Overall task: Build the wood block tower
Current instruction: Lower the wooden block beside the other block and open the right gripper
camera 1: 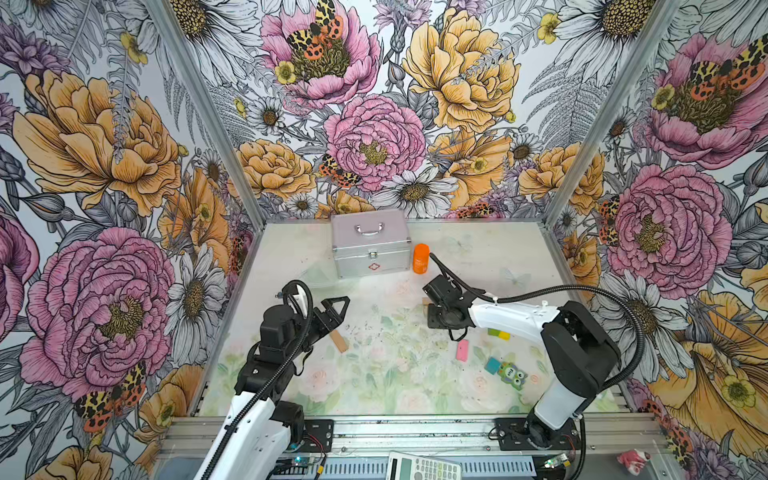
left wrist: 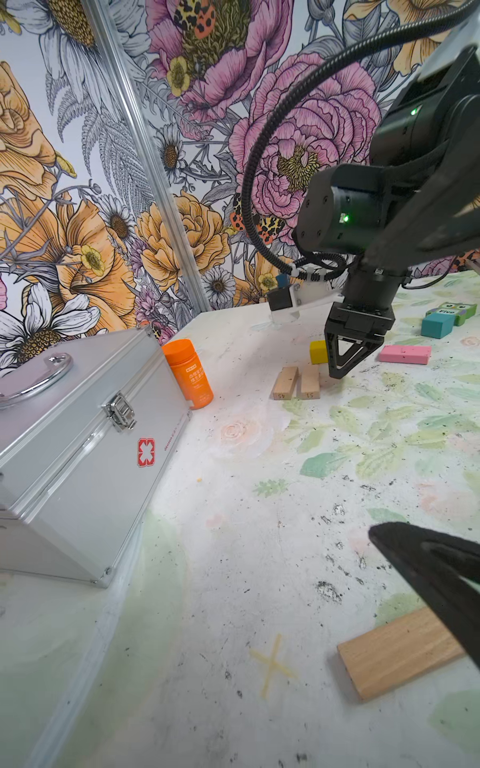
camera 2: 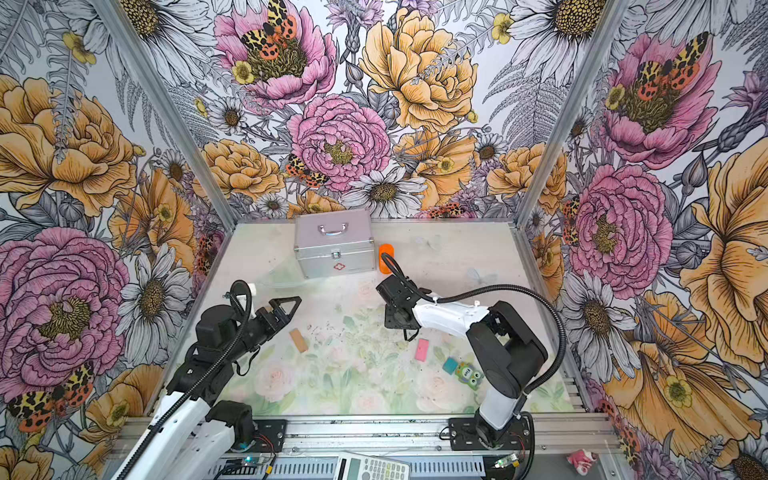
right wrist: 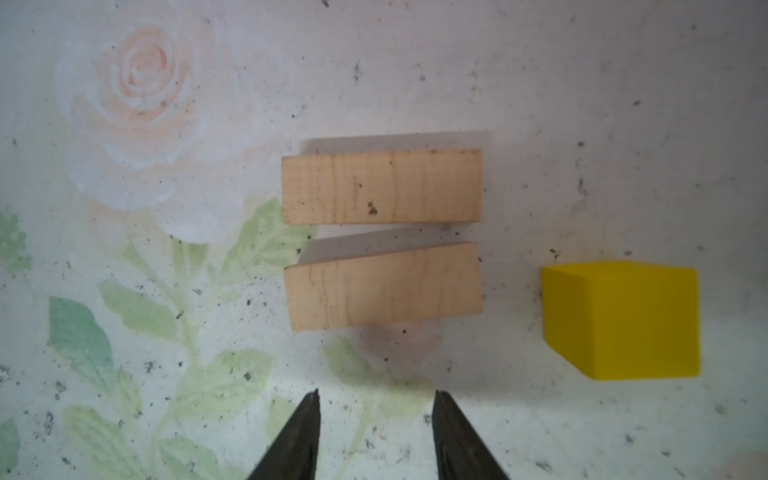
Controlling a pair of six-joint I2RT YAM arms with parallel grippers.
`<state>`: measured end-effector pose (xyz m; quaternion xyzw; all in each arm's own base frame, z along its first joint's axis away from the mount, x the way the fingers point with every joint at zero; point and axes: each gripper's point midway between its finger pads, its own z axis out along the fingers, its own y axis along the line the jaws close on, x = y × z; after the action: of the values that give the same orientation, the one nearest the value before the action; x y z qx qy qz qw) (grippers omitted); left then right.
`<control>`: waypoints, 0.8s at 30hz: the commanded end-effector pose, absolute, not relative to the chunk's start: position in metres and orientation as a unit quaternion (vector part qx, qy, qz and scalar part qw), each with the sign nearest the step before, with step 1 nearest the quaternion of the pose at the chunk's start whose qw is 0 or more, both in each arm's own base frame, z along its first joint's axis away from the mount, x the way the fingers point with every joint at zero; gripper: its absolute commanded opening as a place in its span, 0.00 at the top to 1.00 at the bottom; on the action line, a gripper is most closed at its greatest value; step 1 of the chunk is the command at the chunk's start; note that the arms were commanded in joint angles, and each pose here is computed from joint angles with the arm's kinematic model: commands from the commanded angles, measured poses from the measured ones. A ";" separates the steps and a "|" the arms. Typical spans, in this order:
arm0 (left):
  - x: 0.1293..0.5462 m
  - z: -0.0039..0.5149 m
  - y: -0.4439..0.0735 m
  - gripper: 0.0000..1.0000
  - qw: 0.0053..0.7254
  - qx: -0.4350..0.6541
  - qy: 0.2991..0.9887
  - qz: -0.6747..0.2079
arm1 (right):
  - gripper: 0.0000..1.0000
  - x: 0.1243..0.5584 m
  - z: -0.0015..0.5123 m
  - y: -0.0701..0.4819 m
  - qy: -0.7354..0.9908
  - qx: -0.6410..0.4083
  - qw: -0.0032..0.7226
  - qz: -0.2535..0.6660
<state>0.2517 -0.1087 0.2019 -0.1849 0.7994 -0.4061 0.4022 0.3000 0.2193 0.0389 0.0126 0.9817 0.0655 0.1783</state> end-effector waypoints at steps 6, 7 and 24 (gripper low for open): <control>0.253 0.210 -0.106 0.03 0.413 -0.189 0.797 -0.399 | 0.64 0.305 0.023 0.226 0.985 0.008 0.166 0.052; 0.254 0.210 -0.106 0.03 0.412 -0.189 0.797 -0.398 | 0.65 0.306 0.022 0.226 0.985 0.007 0.165 0.051; 0.258 0.214 -0.105 0.03 0.418 -0.184 0.799 -0.391 | 0.68 0.324 0.016 0.226 0.985 0.016 0.165 0.042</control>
<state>0.2550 -0.1067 0.2009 -0.1914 0.8043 -0.3964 0.3992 0.3158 0.2265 0.0193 0.0151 0.9853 0.0482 0.1631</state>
